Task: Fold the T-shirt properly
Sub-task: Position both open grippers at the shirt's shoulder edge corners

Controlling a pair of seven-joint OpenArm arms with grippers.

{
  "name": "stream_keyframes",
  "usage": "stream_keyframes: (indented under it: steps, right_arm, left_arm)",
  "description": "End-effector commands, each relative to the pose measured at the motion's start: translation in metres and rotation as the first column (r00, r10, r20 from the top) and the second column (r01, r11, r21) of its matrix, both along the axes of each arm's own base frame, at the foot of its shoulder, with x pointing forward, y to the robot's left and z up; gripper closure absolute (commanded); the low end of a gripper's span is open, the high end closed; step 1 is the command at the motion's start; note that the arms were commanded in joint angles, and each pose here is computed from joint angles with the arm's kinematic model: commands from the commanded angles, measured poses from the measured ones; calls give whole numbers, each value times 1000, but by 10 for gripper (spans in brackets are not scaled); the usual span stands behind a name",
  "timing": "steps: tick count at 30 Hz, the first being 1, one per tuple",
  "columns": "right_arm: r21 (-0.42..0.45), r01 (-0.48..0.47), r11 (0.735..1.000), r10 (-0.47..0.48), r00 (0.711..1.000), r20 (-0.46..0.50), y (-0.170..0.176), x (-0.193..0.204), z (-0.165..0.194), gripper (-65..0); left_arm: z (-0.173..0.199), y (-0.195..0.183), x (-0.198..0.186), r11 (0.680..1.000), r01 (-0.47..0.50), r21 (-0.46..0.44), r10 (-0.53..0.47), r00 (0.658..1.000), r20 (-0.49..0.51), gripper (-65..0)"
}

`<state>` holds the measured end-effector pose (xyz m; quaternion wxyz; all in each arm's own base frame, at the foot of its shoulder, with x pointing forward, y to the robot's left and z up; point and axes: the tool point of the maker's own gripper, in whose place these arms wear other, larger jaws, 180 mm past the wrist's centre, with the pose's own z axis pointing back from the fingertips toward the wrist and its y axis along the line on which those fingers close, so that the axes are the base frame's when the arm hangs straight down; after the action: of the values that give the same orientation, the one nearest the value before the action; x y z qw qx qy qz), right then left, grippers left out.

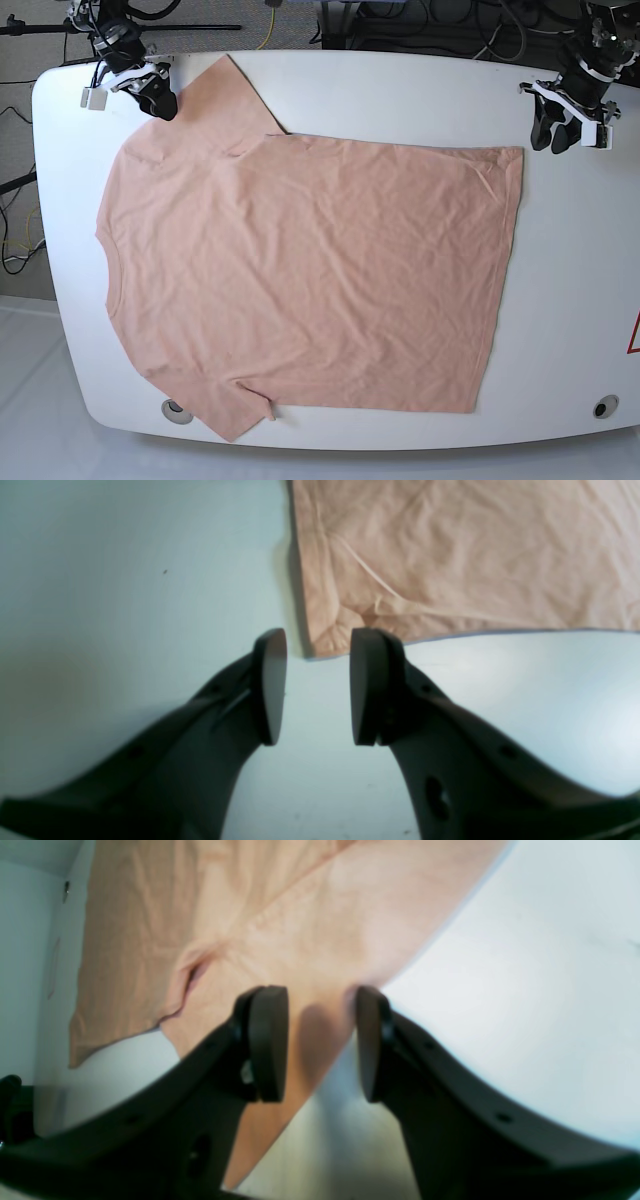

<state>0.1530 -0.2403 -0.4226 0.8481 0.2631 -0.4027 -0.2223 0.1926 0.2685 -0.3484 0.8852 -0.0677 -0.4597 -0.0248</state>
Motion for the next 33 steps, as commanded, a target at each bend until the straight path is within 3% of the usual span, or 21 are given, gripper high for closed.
stream_keyframes:
  steps: [1, 21, 25, 33]
  right_arm:
    - [-15, -3, 1000, 2, 1000, -24, -6, -8, -2, -225]
    - [12, -89, 996, 90, 994, -63, 23, -9, -12, -226]
    - [12, -68, 998, 69, 996, -60, 18, -10, -10, -228]
    - [14, -73, 997, 74, 995, -64, 18, -11, -10, -229]
  left_arm:
    - [11, 11, 8, 1000, -21, -3, 21, 999, 33, -203]
    - [-1, 52, 6, 986, -150, -77, 148, 988, -37, -194]
    - [-9, 71, 0, 965, -223, -140, 217, 975, -51, -190]
    - [-11, 79, 0, 953, -239, -184, 234, 971, -49, -193]
